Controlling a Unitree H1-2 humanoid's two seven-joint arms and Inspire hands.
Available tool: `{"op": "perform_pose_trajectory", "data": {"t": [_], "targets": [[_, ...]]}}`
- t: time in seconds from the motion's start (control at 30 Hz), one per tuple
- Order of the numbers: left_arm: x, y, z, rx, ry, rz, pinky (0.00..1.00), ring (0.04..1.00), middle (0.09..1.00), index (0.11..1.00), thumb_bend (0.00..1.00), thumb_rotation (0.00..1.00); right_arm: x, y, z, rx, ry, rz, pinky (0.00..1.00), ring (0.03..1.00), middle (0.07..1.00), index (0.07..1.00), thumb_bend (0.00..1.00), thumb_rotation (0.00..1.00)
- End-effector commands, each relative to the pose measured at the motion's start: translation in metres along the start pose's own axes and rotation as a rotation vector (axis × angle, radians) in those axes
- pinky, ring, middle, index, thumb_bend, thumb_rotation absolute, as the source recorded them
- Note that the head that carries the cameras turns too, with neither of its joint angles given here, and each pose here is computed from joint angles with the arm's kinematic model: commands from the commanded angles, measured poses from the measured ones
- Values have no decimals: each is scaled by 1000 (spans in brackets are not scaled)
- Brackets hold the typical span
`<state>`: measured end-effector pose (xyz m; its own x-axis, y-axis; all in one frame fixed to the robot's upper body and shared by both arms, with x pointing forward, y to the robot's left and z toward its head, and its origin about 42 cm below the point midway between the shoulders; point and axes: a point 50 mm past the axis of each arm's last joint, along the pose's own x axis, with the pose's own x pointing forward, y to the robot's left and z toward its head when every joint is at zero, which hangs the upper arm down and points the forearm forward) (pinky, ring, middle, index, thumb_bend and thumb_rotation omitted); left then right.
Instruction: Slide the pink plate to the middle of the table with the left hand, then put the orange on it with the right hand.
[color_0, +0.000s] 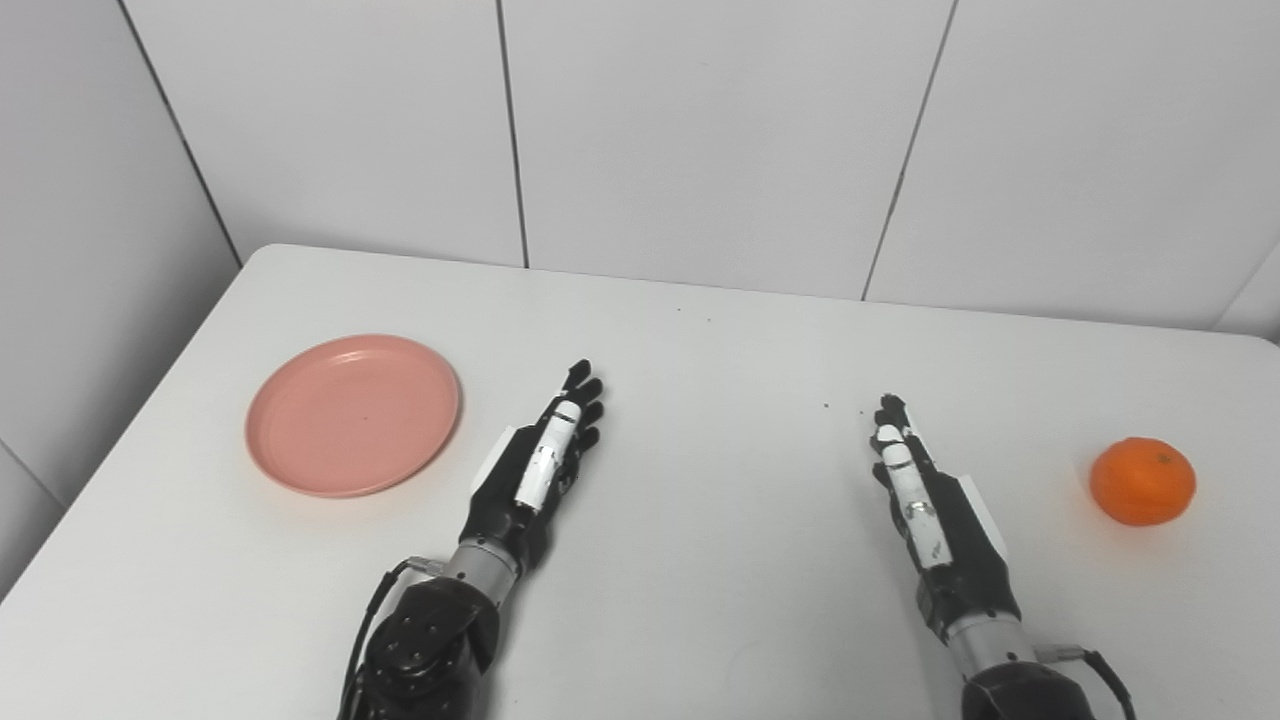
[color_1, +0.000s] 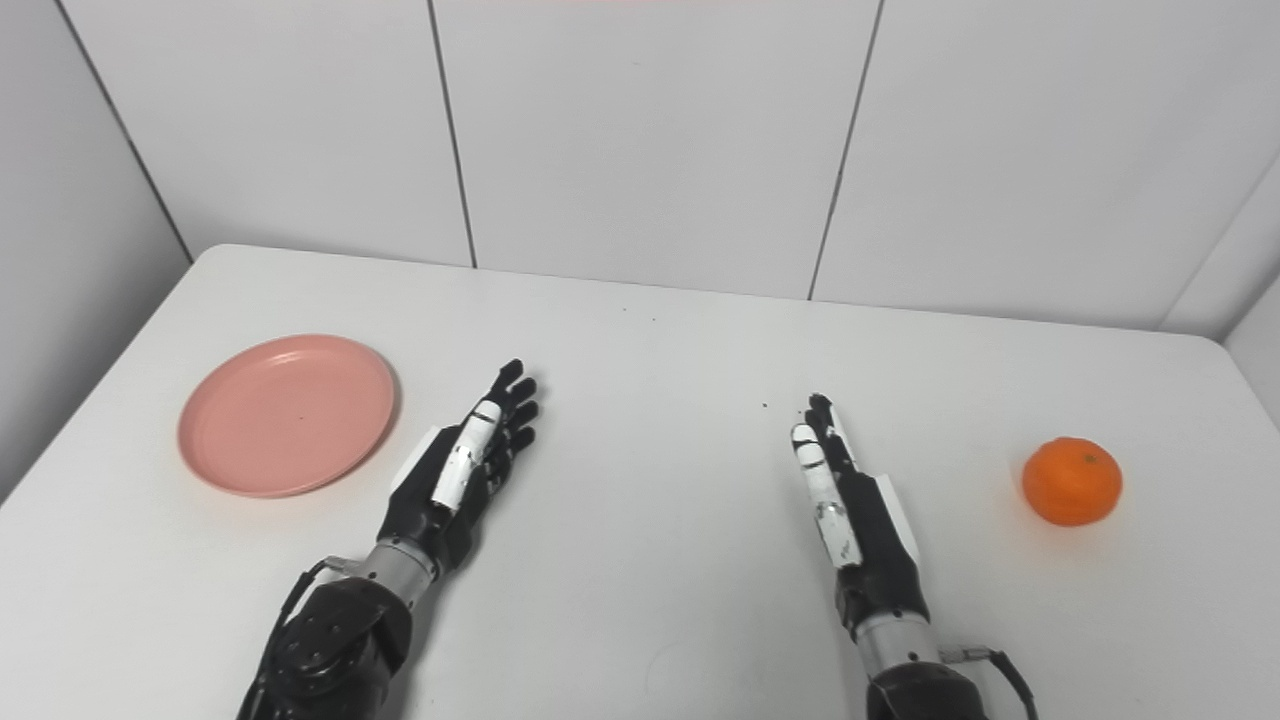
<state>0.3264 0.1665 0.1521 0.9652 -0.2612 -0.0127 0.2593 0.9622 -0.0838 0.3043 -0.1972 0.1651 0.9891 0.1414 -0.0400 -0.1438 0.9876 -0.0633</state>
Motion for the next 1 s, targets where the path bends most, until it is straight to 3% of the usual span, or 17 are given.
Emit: {"op": "perform_pose_trajectory", "data": {"t": [0.0,0.33,0.97], "targets": [[9,-11,8,5,-67,-26,1000,1000,1000,1000,395,1000,-1,-9,10,4,-86,7,1000,1000,1000,1000,155,1000],[16,-27,-6,-18,-67,-19,1000,1000,1000,1000,373,1000,-2,-22,1,23,-108,33,1000,1000,1000,1000,128,1000],[17,-26,-6,-11,-66,-11,1000,1000,1000,1000,362,1000,-5,-18,5,20,-98,29,1000,1000,1000,1000,74,1000]]}}
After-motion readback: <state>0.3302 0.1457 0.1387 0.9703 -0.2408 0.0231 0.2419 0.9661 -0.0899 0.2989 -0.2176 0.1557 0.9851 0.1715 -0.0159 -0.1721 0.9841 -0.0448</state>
